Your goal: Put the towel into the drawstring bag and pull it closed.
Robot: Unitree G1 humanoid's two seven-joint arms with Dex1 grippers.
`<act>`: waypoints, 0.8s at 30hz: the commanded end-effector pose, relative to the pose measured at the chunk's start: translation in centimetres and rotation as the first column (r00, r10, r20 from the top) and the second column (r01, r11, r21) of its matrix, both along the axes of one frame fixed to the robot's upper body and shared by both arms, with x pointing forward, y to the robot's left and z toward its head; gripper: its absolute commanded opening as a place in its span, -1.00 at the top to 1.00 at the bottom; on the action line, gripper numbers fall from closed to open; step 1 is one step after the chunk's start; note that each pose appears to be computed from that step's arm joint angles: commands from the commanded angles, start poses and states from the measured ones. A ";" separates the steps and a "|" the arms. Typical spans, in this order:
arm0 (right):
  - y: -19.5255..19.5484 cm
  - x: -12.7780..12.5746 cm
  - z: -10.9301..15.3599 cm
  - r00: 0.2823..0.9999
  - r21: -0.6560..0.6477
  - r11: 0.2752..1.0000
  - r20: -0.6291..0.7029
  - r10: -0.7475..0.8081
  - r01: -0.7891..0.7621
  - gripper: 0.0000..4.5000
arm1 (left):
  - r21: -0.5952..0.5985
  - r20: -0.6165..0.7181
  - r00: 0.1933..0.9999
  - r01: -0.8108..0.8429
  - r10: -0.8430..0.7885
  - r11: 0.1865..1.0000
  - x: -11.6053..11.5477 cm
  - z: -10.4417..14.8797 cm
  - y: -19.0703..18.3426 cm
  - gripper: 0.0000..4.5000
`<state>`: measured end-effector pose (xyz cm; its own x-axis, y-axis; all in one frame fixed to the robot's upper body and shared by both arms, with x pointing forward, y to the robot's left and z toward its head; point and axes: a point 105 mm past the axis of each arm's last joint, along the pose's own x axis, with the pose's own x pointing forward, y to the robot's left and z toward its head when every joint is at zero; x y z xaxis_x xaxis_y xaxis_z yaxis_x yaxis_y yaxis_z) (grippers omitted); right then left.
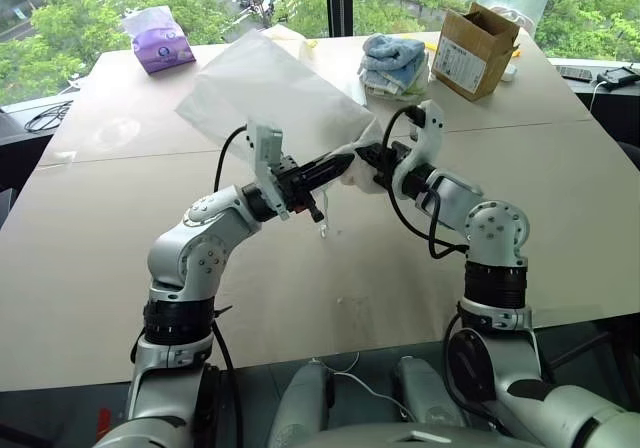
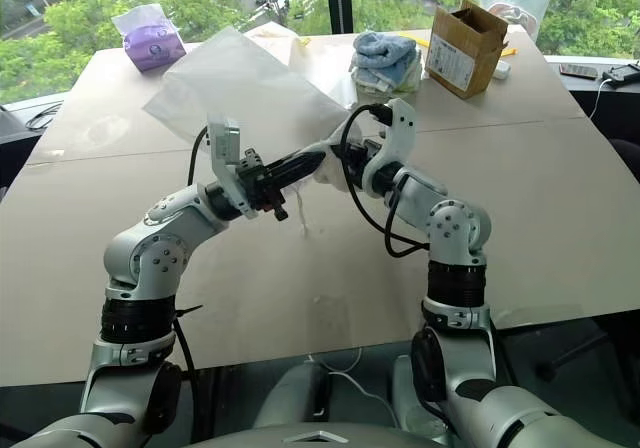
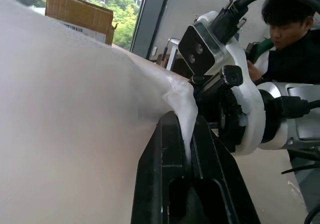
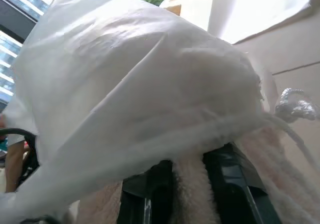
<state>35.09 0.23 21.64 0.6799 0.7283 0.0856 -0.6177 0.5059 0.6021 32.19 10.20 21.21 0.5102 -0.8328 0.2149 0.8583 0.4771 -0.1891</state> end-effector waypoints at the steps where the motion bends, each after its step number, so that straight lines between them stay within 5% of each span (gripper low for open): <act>1: 3.5 -3.4 2.2 0.980 0.127 0.974 0.086 0.179 -0.189 0.97 | -0.043 0.007 1.000 0.006 -0.006 0.999 -0.2 1.0 0.5 1.00; 3: 3.4 -2.8 1.6 0.987 0.108 0.982 0.061 0.147 -0.153 0.97 | -0.043 -0.001 1.000 0.013 -0.013 0.999 -0.3 1.0 0.6 1.00; 5: 4.6 -5.5 0.2 0.932 -0.135 0.948 0.186 0.311 -0.289 0.97 | -0.035 -0.007 1.000 0.026 -0.026 0.999 -0.4 0.8 0.4 1.00; 7: 4.0 -4.2 -1.9 0.949 -0.263 0.943 0.185 0.256 -0.203 0.97 | -0.032 -0.013 0.999 0.043 -0.043 0.999 -0.5 0.7 0.3 1.00; 10: 2.1 -0.7 -2.6 0.988 -0.233 0.972 0.145 0.050 -0.015 0.97 | -0.028 -0.020 0.998 0.066 -0.066 0.997 -0.7 0.6 0.1 1.00; 13: 2.5 -1.5 -1.8 0.972 -0.210 0.975 0.203 0.115 -0.071 0.97 | -0.007 -0.026 0.996 0.089 -0.089 0.996 -1.1 0.3 -0.1 1.00; 16: 1.0 1.1 -2.1 0.984 -0.163 0.981 0.159 -0.081 0.108 0.97 | -0.007 -0.034 0.992 0.117 -0.118 0.993 -1.6 0.4 -0.2 1.00; 19: 2.1 -0.4 -1.1 0.977 -0.121 0.992 0.214 0.005 0.021 0.97 | -0.008 -0.042 0.992 0.122 -0.122 0.993 -1.7 0.4 -0.1 1.00; 22: -0.5 2.9 -1.6 0.963 -0.047 0.963 0.067 -0.260 0.264 0.97 | -0.007 -0.048 0.991 0.121 -0.121 0.993 -1.7 0.4 0.0 1.00; 24: 1.9 0.4 -0.6 0.989 -0.014 0.997 0.131 -0.068 0.071 0.97 | -0.007 -0.051 0.992 0.119 -0.119 0.993 -1.7 0.3 0.0 1.00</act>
